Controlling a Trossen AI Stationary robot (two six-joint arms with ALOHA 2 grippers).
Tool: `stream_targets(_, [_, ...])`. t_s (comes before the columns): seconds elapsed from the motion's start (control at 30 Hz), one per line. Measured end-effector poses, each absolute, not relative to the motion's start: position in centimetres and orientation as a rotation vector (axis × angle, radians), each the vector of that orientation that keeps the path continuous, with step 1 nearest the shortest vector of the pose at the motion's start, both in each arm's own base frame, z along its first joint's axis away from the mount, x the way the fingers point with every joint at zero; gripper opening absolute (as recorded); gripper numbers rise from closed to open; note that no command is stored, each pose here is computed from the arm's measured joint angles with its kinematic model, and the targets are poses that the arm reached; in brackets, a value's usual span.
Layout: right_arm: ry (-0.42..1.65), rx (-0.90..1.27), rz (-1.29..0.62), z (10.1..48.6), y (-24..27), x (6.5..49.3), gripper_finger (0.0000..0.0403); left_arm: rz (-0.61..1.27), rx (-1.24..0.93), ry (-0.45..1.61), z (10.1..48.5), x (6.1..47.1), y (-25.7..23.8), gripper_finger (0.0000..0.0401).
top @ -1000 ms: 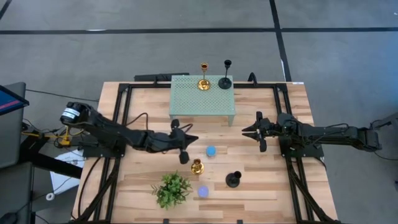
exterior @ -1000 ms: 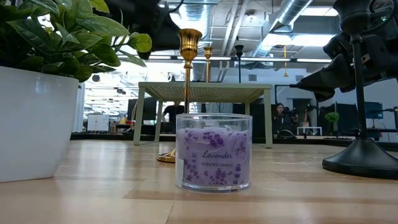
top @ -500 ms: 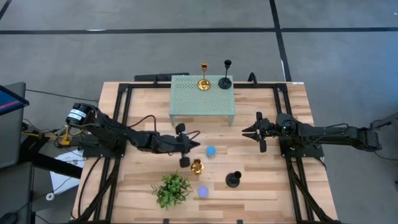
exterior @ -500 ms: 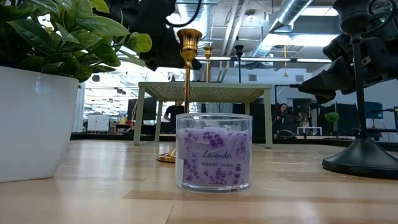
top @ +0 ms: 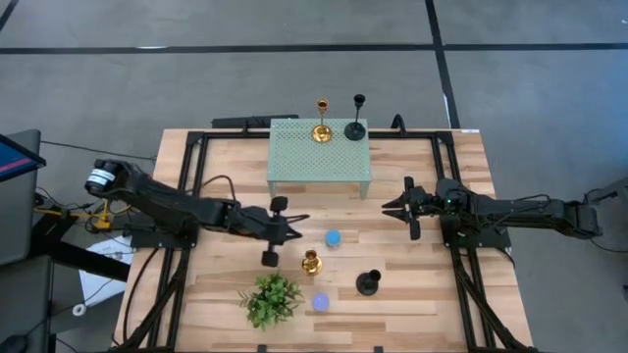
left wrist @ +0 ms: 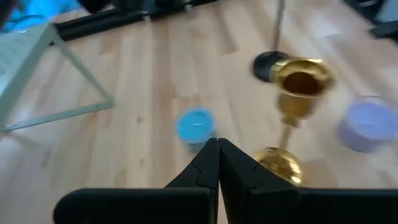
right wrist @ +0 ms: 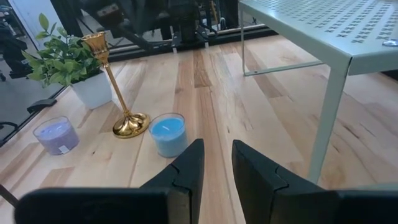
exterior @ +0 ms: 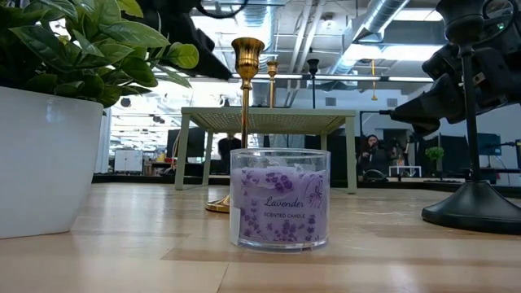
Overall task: Pick & Place candle stick holders
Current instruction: Put the gold candlestick on the shelf
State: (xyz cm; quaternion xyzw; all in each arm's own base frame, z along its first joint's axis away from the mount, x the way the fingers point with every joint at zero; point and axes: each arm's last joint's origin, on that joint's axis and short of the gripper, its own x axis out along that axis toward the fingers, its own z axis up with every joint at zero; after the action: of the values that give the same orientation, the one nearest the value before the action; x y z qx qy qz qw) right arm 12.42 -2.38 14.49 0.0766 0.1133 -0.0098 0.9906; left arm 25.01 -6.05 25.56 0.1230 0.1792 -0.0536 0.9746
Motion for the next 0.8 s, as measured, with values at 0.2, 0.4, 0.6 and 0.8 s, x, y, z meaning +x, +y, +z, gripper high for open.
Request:
stream_targets(0.2, [0.218,0.151,-0.019,14.6,-2.4,12.4,0.0075,-0.245,0.181,0.4,23.4,23.6,-5.2,0.0003])
stream_targets(0.4, [0.213,0.181,-0.022,14.6,-2.4,12.4,0.0075,-0.338,0.121,0.287,21.4,23.3,-4.2,0.0003])
stream_targets(0.6, [0.214,0.21,-0.025,14.6,-2.4,12.4,0.0075,-0.351,0.103,0.253,20.1,23.5,-4.3,0.0003])
stream_targets(0.8, [0.21,0.209,-0.025,14.7,-2.4,12.5,0.0075,-0.351,0.12,0.278,18.4,24.7,-4.7,0.0003])
